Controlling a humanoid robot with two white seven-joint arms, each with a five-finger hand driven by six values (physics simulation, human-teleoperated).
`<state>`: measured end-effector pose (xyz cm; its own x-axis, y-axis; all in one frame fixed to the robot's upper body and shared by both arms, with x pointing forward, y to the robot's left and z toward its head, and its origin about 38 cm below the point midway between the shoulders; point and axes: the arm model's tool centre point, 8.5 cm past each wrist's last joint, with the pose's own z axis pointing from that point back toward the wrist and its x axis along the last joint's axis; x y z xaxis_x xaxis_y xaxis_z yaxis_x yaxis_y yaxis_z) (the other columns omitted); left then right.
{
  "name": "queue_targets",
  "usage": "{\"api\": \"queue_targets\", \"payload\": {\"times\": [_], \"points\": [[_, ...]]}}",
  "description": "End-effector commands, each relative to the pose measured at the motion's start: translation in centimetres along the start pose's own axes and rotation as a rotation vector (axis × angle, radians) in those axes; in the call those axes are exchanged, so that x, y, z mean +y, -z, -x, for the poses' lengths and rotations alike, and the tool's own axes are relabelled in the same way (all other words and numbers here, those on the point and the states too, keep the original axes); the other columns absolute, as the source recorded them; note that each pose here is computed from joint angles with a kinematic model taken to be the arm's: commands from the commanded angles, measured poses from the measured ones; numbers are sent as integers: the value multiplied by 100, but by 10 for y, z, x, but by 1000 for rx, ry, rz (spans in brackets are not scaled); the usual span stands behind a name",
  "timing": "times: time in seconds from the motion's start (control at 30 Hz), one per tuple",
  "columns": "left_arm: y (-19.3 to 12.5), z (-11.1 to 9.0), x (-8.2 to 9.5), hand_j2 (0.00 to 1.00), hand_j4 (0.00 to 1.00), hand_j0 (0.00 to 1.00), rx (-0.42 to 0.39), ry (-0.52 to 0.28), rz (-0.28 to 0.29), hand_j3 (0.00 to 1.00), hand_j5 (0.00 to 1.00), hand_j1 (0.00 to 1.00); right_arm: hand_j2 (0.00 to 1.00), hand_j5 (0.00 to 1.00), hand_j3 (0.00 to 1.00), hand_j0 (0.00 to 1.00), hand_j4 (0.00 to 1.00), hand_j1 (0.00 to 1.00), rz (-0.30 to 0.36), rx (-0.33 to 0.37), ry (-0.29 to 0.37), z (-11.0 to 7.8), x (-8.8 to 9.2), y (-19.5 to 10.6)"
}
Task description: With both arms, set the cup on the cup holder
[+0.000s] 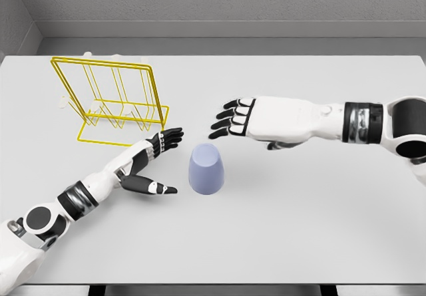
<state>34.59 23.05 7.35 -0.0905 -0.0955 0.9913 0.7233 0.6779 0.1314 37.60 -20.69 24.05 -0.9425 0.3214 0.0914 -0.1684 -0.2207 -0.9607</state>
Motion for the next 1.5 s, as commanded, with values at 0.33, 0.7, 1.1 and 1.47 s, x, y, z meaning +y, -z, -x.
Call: {"api": "queue_targets", "payload": {"times": [0.33,0.7,1.1,1.47], "points": [[24,2,-20,100,100,100,-26,-39,27,100,100,100,100,100,100,100,100,100,324,306,168,34,-14,-150],[47,1,-32,100,100,100,-14,-63,55,100,100,100,100,100,100,100,100,100,351,354,291,51,22,-152],[53,6,-41,100,100,100,-11,-81,65,100,100,100,100,100,100,100,100,100,355,348,289,51,21,-150],[57,11,-45,89,89,89,12,-106,64,89,89,89,100,100,100,100,100,100,354,350,292,51,22,-150]]}}
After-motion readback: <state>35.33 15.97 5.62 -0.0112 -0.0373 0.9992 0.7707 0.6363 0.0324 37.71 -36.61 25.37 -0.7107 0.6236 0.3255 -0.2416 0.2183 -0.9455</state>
